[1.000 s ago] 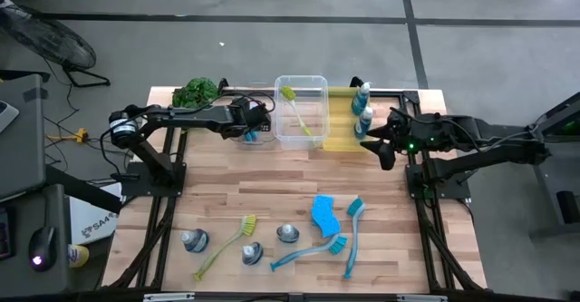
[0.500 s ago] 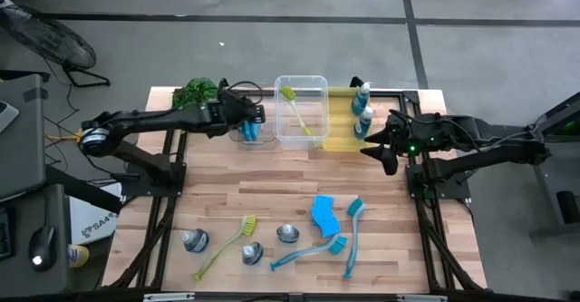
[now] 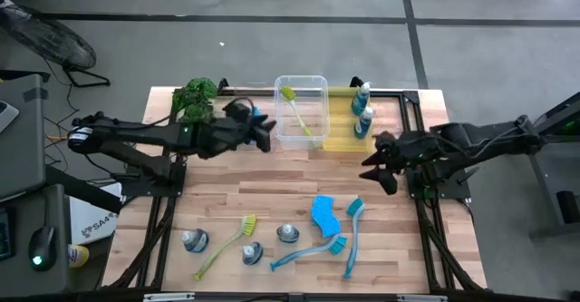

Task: Pick & Place Kitchen Sink Supplies
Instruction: Put the sponge into the transparent bin

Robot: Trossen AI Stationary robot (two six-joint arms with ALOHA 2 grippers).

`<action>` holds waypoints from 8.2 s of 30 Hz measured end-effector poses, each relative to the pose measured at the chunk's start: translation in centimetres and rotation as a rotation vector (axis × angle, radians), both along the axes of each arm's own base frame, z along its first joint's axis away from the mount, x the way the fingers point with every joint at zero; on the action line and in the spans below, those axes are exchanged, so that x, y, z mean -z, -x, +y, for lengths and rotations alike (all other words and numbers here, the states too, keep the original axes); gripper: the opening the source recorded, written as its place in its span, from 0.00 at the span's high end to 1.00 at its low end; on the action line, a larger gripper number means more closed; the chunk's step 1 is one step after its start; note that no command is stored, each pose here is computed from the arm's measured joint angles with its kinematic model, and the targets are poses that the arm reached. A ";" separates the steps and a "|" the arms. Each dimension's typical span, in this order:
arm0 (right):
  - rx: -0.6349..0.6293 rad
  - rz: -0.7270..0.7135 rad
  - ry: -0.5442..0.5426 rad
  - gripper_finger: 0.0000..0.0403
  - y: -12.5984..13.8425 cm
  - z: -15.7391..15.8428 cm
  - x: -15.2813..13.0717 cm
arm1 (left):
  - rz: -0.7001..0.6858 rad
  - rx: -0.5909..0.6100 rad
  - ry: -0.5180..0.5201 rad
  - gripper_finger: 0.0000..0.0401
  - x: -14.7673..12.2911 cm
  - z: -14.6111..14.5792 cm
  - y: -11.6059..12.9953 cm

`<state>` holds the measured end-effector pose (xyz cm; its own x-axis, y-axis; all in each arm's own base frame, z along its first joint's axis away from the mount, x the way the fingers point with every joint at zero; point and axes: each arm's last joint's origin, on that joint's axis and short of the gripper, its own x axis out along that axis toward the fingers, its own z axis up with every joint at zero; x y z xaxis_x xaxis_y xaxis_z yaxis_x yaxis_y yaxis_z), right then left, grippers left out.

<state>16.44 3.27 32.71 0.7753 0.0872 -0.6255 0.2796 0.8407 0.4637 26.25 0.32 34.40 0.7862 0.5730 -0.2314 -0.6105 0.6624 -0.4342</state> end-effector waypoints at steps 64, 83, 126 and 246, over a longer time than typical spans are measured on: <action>0.518 0.479 -0.271 0.44 -9.7 11.8 15.7 | -0.104 0.731 -0.147 0.56 -1.9 -15.5 5.0; 0.568 0.484 -0.251 0.44 -10.3 12.1 17.6 | -0.104 0.735 -0.146 0.56 -1.9 -15.6 5.0; 0.554 0.447 -0.284 0.78 -10.8 12.3 17.5 | -0.104 0.742 -0.145 0.56 -1.9 -15.6 5.0; -0.427 0.367 0.903 1.00 -17.4 2.1 -1.3 | 0.112 0.479 0.281 0.29 3.4 -2.4 -2.9</action>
<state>33.86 5.41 34.02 0.5406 -0.3060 -0.7837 -0.1241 0.8923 -0.4340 29.14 -2.09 31.02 0.9053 0.0621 -0.4203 -0.3223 0.7450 -0.5840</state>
